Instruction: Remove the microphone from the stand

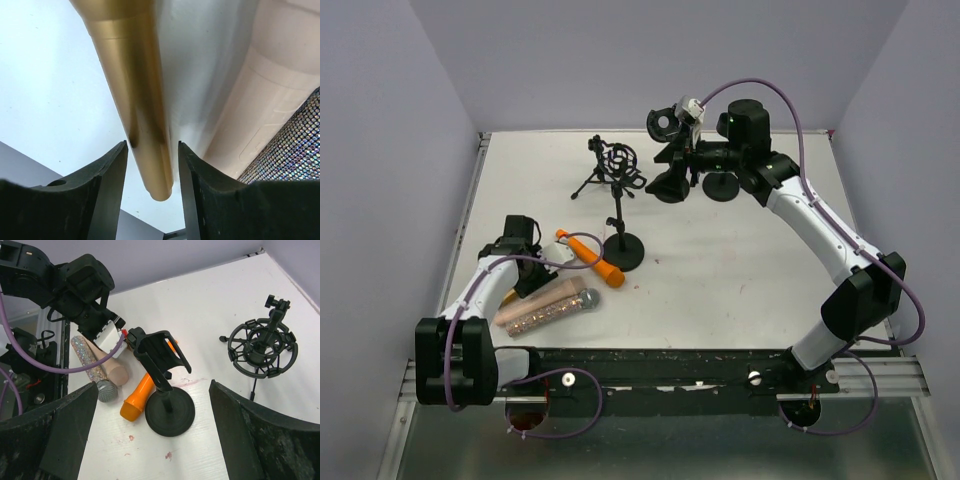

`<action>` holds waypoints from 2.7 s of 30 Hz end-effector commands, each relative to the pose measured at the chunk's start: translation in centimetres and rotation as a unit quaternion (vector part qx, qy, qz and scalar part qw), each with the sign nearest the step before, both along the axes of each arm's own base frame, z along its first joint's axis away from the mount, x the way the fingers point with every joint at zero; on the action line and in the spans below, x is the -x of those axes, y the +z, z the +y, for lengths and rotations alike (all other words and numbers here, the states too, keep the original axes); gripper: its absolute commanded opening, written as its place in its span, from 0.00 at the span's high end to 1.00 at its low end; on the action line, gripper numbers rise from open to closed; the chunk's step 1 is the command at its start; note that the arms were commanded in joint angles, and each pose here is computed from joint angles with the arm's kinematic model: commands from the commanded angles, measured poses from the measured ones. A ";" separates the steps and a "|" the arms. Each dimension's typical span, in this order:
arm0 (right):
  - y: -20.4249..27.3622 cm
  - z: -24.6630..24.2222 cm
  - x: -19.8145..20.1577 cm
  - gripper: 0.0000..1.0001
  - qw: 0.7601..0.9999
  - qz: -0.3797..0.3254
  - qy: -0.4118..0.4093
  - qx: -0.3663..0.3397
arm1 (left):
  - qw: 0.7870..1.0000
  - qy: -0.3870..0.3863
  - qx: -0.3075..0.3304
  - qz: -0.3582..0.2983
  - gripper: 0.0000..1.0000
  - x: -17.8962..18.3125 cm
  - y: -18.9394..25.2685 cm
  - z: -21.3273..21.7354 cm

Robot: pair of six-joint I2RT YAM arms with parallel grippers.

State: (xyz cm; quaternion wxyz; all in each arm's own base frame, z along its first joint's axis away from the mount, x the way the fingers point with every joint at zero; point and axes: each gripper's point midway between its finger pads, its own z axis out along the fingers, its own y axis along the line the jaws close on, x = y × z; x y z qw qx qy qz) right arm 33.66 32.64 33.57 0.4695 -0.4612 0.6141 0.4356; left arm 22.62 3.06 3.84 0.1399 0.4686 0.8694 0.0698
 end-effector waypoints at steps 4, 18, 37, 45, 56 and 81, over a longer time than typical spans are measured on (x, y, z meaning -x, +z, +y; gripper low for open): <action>0.1 -0.1 0.4 0.00 0.999 0.037 -0.014 -0.021 | 0.997 0.012 0.065 -0.041 0.48 -1.7 4.1 -2.2; -3.5 -0.8 1.5 0.00 0.994 0.102 -0.035 -0.009 | 0.948 0.276 0.100 -0.126 0.45 -11.4 8.6 0.8; -4.8 -2.5 2.4 0.00 0.996 0.061 -0.055 0.023 | 0.940 0.336 0.054 -0.034 0.52 -11.5 1.8 4.4; -6.5 -1.5 2.2 0.00 0.991 0.125 -0.050 0.010 | 0.936 0.344 0.064 -0.036 0.52 -11.6 1.8 4.1; -6.3 0.4 1.7 0.03 0.990 0.033 -0.120 -0.069 | 0.928 0.355 0.110 -0.028 0.52 -11.2 3.3 2.4; -9.0 6.6 -1.3 0.23 0.951 -0.042 -0.283 -0.116 | 0.886 0.275 0.363 -0.093 0.49 -13.4 17.7 -6.7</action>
